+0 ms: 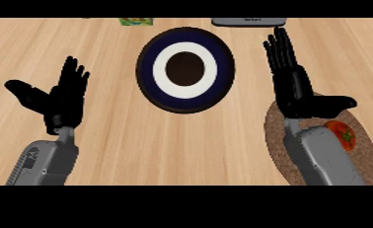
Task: Pick the tomato from the placemat and place it in the plate
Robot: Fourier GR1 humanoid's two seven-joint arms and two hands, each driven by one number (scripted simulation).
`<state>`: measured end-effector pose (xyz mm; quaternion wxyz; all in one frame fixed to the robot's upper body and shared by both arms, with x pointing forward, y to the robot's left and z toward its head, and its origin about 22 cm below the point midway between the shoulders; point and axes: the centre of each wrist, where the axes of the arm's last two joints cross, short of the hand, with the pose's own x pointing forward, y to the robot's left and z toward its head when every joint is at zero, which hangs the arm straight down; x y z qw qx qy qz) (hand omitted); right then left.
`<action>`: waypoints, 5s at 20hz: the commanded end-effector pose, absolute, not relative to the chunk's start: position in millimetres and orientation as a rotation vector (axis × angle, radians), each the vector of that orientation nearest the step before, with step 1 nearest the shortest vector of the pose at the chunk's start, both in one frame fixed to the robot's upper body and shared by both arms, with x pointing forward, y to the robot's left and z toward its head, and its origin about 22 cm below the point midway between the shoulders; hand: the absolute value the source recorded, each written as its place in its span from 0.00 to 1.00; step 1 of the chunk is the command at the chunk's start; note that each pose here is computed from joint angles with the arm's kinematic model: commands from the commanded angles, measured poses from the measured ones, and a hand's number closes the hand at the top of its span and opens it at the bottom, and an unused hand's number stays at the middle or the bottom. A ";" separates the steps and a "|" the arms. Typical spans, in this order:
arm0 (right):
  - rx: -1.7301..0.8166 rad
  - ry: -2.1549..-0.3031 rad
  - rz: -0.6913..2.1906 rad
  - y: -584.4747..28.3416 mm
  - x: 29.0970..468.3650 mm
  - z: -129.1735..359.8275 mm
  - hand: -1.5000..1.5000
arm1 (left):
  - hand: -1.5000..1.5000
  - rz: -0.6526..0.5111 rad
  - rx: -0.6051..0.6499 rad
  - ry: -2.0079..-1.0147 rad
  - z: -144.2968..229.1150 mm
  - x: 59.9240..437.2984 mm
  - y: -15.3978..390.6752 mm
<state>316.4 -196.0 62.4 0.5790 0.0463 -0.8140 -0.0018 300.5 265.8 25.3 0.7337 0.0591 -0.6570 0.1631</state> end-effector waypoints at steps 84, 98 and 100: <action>0.132 -1.816 2.055 -395.8 299.4 0.6 1.00 | 0.50 -0.085 0.166 -1.412 28.8 293.5 279.9; -0.065 -2.007 1.214 -129.7 318.3 9.7 1.00 | 0.50 -0.084 0.169 -1.378 14.8 282.6 282.9; -0.162 -2.069 1.046 -98.7 320.0 32.7 1.00 | 0.50 -0.077 0.210 -1.365 13.8 279.6 291.3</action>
